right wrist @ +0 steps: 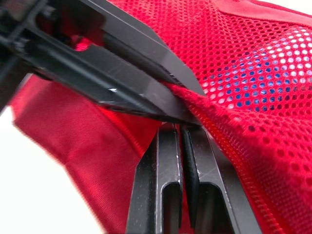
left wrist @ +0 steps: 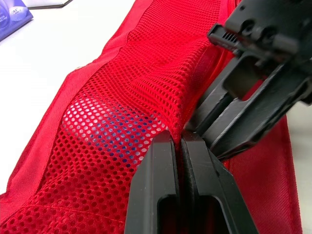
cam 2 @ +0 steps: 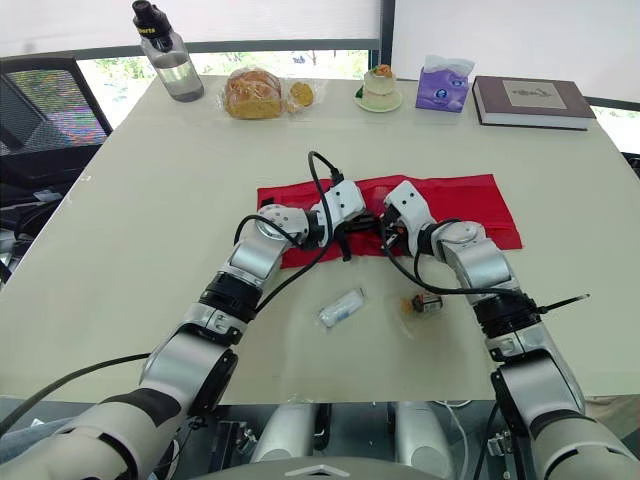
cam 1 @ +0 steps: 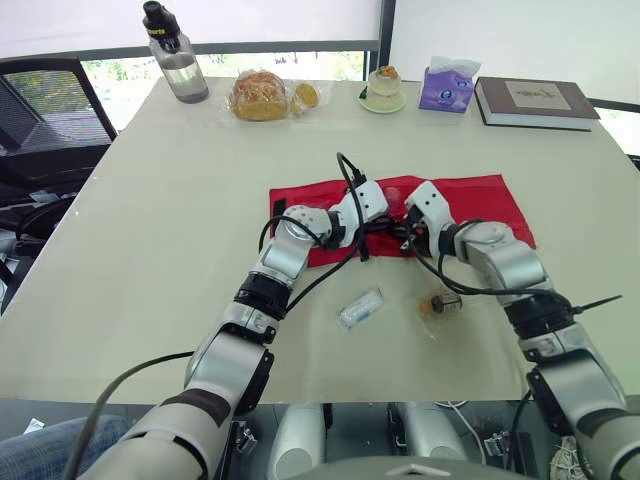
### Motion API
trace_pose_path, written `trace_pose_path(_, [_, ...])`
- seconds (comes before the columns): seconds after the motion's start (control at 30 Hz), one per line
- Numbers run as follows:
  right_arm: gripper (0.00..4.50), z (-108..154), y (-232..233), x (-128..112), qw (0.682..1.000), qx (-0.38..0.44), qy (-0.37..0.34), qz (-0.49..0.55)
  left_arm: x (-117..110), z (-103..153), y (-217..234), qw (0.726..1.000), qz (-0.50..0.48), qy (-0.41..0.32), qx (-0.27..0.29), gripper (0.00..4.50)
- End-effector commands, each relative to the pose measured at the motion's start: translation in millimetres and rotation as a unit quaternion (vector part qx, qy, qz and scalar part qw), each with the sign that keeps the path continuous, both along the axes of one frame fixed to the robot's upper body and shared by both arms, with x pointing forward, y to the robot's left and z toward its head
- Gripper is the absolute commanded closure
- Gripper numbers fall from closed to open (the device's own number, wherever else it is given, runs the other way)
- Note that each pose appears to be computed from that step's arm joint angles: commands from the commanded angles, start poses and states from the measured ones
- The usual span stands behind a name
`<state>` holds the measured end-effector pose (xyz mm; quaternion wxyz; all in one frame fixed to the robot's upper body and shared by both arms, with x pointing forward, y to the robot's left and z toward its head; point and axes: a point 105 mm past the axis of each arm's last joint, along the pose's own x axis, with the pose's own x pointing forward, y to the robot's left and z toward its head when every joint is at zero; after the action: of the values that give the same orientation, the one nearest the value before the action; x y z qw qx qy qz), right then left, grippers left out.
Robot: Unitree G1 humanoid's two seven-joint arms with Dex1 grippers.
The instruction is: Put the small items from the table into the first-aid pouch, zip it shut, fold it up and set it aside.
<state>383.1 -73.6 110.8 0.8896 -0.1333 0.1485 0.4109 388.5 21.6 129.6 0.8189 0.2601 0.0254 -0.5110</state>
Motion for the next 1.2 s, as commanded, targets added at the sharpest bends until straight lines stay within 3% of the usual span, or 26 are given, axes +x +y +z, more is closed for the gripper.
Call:
trace_pose_path(0.03, [4.34,16,-6,9,0.999,-0.008,-0.049,-0.009,-8,6,-11,0.999,-0.028,-0.013,-0.012,4.5])
trace_pose_path(0.3, [4.34,20,-17,-13,0.998,-0.001,-0.052,0.032,-2,6,-3,1.0,-0.012,-0.016,-0.012,4.5])
trace_pose_path(0.57, [4.34,62,-50,-71,0.985,0.074,-0.101,0.119,6,8,3,1.0,0.001,-0.022,-0.013,4.5])
trace_pose_path(0.7, [3.2,83,-83,-94,0.982,0.083,-0.116,0.125,9,8,13,1.0,0.006,-0.027,-0.005,4.5])
trace_pose_path(0.9, [0.26,110,-104,-125,0.974,0.085,-0.12,0.174,12,4,31,0.999,0.006,-0.032,0.01,4.5])
trace_pose_path(0.93, [0.04,111,-105,-129,0.973,0.083,-0.115,0.181,13,5,34,0.999,0.006,-0.034,0.011,4.5])
trace_pose_path(1.2, [0.04,138,-137,-153,0.975,0.058,-0.097,0.193,17,5,62,0.998,0.012,-0.044,0.035,4.5])
